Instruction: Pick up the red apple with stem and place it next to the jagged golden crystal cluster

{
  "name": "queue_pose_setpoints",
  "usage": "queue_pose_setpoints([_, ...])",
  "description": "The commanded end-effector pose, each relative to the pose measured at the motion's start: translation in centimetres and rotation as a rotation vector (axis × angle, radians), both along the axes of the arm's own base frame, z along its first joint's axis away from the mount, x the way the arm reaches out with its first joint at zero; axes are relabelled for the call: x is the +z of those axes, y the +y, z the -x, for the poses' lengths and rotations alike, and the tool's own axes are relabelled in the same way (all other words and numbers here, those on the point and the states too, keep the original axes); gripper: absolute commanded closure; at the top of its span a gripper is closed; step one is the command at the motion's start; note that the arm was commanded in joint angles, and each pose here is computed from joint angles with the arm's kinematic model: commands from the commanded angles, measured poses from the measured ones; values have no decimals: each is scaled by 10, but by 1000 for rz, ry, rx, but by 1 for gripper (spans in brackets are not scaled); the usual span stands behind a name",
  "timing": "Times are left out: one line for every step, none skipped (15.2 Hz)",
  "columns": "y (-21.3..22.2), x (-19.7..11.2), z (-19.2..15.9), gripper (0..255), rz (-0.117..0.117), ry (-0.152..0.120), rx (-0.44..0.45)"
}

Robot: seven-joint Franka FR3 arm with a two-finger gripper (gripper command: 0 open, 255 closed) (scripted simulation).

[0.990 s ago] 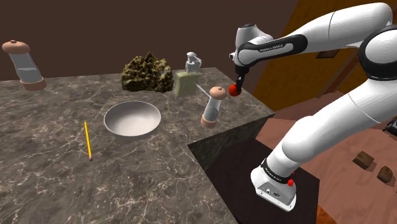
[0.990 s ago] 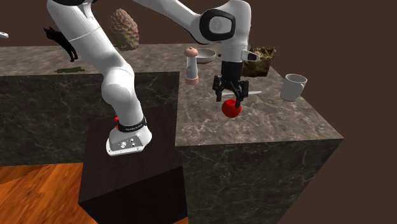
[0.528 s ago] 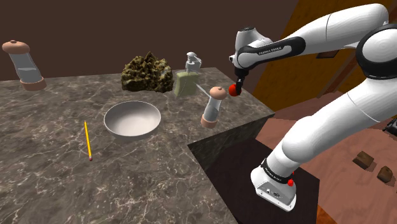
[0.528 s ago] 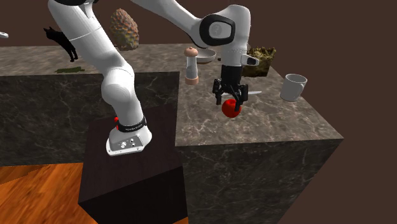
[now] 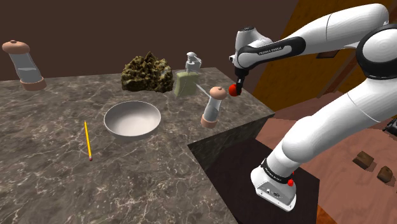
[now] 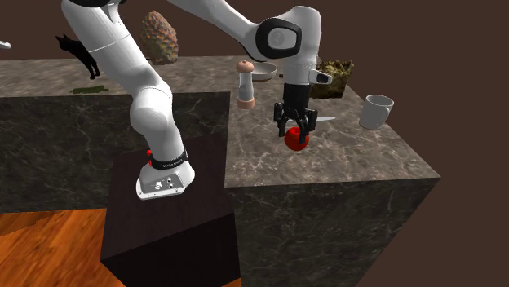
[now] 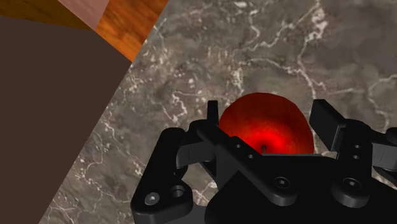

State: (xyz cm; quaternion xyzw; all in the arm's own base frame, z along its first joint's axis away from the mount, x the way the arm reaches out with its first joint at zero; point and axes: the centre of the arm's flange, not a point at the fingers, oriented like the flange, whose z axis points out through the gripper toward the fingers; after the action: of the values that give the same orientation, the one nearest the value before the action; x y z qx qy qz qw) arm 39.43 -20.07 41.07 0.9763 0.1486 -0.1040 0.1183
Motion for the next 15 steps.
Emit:
queue_pose_setpoints([0,-1,0,255,0,0,1])
queue_pose_setpoints([0,-1,0,255,0,0,1])
queue_pose_setpoints([0,-1,0,255,0,0,1])
queue_pose_setpoints([0,0,0,255,0,0,1])
queue_pose_setpoints([0,5,0,255,0,0,1])
queue_pose_setpoints([0,10,0,255,0,0,1])
queue_pose_setpoints([0,15,0,255,0,0,1])
queue_pose_setpoints([0,21,0,255,0,0,1])
queue_pose_setpoints([0,26,0,255,0,0,1])
queue_pose_setpoints([0,31,0,255,0,0,1])
queue_pose_setpoints([0,36,0,255,0,0,1])
queue_pose_setpoints([0,42,0,255,0,0,1])
queue_pose_setpoints([0,47,0,255,0,0,1])
queue_pose_setpoints([0,52,0,255,0,0,1])
queue_pose_setpoints([0,58,0,255,0,0,1])
